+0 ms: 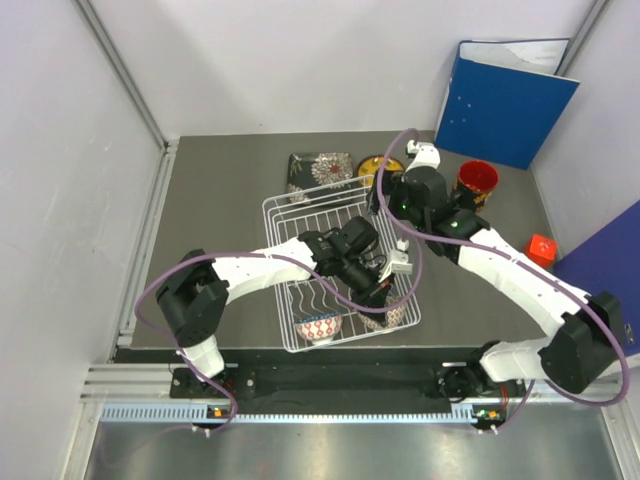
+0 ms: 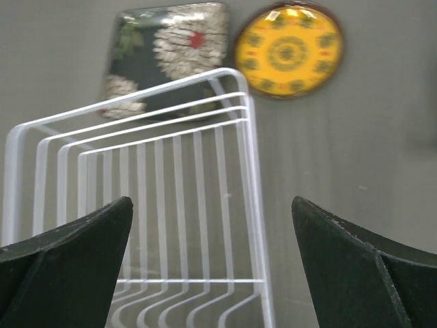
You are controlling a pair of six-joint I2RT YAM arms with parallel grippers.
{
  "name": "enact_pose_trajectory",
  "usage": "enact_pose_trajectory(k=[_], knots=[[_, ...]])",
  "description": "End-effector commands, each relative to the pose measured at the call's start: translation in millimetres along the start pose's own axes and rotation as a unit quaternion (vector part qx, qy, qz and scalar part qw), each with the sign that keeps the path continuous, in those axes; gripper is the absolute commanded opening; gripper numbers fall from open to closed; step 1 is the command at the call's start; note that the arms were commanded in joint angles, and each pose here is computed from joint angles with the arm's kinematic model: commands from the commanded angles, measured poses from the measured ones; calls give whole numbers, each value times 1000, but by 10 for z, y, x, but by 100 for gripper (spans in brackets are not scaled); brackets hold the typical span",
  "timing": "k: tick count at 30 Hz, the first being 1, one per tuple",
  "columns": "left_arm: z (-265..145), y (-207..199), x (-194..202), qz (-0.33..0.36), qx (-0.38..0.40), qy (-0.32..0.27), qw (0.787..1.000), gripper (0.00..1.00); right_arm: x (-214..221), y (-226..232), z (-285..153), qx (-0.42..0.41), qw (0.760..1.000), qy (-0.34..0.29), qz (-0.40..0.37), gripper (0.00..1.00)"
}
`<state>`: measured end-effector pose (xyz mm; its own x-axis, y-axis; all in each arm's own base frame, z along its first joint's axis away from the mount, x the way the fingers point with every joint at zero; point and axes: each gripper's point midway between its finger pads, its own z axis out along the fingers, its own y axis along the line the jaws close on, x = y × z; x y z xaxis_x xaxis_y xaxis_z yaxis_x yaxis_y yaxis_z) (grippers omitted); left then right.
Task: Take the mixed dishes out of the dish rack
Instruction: Pick up the bowl from the dish rack.
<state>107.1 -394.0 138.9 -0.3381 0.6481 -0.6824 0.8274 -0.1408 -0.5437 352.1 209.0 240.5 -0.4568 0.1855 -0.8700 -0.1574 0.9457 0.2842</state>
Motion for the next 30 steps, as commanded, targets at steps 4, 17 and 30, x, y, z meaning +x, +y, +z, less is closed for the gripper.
enact_pose_trajectory(k=[4, 17, 30], knots=[[-157, 264, -222, 72, -79, -24, 994, 0, 246, -551, 250, 92, 994, 49, -23, 97], [-159, 288, -234, 68, -83, -23, 994, 0, 795, -544, 633, 70, 990, 121, -24, 62], [-336, 335, -456, 61, -92, -33, 993, 0, 1168, -522, 812, 17, 983, 179, 46, 0]])
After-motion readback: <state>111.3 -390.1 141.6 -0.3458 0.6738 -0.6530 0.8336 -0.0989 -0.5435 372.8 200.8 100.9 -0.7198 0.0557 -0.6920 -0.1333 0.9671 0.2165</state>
